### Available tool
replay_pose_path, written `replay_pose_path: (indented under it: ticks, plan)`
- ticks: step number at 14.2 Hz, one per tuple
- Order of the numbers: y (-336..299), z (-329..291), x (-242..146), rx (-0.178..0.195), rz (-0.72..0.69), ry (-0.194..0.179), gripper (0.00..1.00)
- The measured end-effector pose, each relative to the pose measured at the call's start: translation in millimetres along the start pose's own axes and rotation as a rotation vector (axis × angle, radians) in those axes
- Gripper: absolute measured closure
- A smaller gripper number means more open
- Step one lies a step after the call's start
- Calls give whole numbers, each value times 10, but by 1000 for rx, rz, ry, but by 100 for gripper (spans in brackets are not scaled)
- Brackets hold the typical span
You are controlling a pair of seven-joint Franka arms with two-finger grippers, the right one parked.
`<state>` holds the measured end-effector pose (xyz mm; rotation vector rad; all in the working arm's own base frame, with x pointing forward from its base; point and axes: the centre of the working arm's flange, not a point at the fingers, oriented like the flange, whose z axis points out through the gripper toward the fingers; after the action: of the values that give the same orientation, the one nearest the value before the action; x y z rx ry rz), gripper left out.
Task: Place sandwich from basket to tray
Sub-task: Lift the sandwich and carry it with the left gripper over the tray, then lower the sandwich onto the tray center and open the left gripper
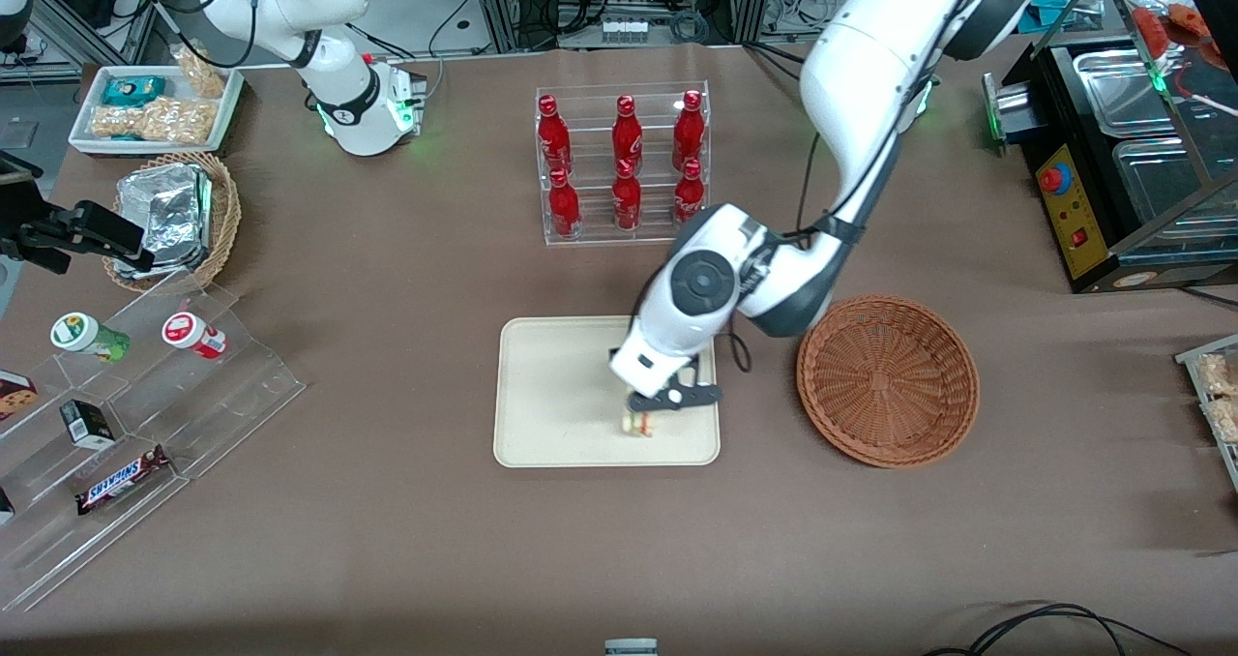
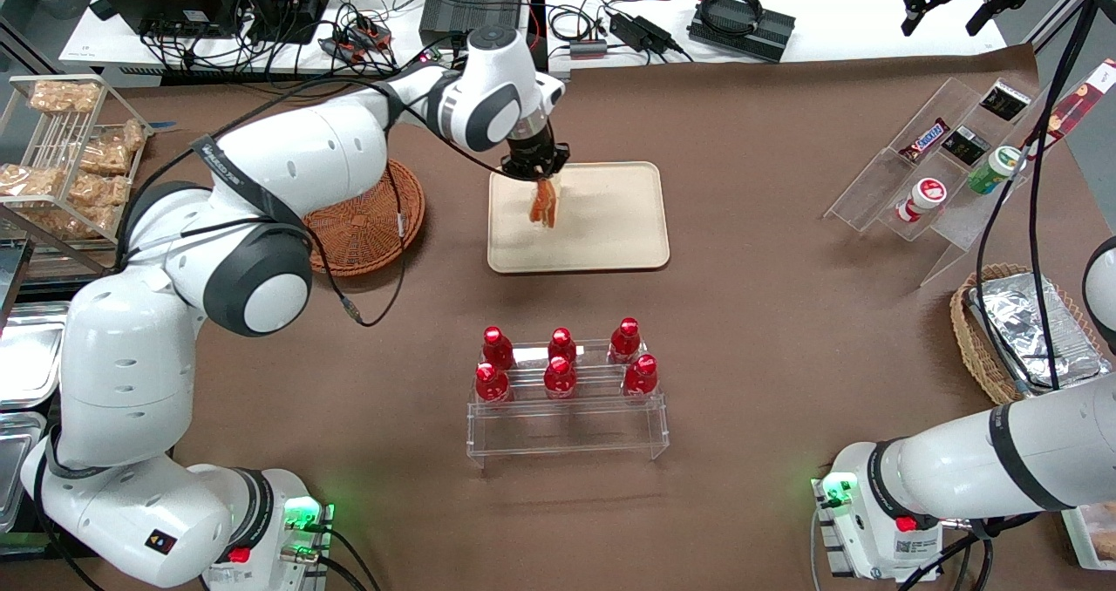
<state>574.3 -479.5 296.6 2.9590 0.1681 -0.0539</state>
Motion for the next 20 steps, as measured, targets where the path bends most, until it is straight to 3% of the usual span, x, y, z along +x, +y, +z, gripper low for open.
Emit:
replay_pose_path:
  ticks: [7, 11, 12, 17, 19, 20]
  plan:
    - [204, 412, 3, -46, -147, 23, 89]
    - [255, 612, -46, -55, -148, 24, 89]
    - [266, 604, -46, -57, -151, 26, 84]
    - [349, 372, -11, -81, -162, 45, 36]
    - [374, 7, -53, -53, -153, 34, 16]
    - [353, -248, -72, -20, -141, 35, 4]
